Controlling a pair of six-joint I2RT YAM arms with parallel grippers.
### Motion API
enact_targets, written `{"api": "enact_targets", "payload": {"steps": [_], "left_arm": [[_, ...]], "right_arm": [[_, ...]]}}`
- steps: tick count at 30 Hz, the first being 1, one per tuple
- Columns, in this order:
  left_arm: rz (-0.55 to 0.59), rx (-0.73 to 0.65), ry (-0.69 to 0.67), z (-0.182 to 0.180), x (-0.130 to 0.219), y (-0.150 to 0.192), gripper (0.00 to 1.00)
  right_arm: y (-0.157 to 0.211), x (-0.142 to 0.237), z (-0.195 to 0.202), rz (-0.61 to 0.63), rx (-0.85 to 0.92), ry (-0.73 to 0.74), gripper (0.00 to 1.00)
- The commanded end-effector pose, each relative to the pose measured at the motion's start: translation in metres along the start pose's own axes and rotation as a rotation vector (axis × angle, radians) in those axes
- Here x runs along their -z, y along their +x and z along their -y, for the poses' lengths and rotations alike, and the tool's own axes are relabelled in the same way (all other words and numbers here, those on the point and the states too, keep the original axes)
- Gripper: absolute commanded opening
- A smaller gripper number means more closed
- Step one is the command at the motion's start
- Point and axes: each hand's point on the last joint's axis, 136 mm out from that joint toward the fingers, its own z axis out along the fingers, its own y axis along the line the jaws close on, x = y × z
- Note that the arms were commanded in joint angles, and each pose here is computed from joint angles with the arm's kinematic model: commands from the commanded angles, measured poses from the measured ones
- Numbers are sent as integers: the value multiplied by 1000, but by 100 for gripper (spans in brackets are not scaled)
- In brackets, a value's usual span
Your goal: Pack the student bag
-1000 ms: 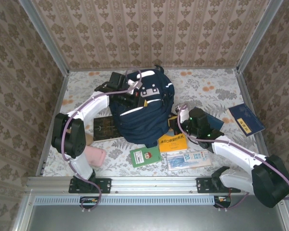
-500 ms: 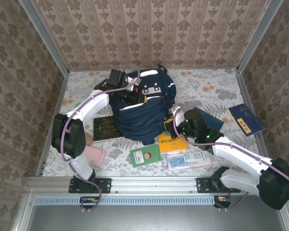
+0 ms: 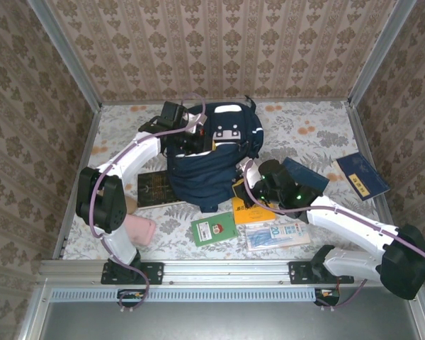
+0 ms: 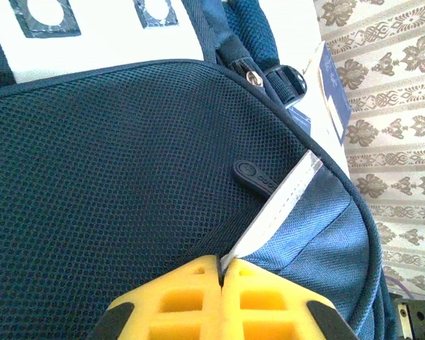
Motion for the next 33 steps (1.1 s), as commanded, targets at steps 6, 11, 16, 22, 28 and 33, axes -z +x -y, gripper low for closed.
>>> {"api": "enact_targets", "payload": {"steps": [6, 11, 16, 22, 28, 33], "left_arm": [[155, -60, 24, 36, 31, -35, 0], [187, -42, 40, 48, 48, -35, 0], [226, -1, 96, 63, 59, -36, 0], [302, 69, 145, 68, 62, -42, 0], [336, 123, 96, 50, 58, -49, 0], [360, 178, 91, 36, 60, -57, 0]], "right_arm": [[-30, 12, 2, 44, 19, 53, 0], [-43, 19, 40, 56, -70, 176, 0], [-48, 13, 54, 16, -99, 182, 0], [-51, 6, 34, -28, -28, 107, 0], [-46, 4, 0, -60, 72, -25, 1], [-41, 9, -22, -90, 163, -112, 1]]}}
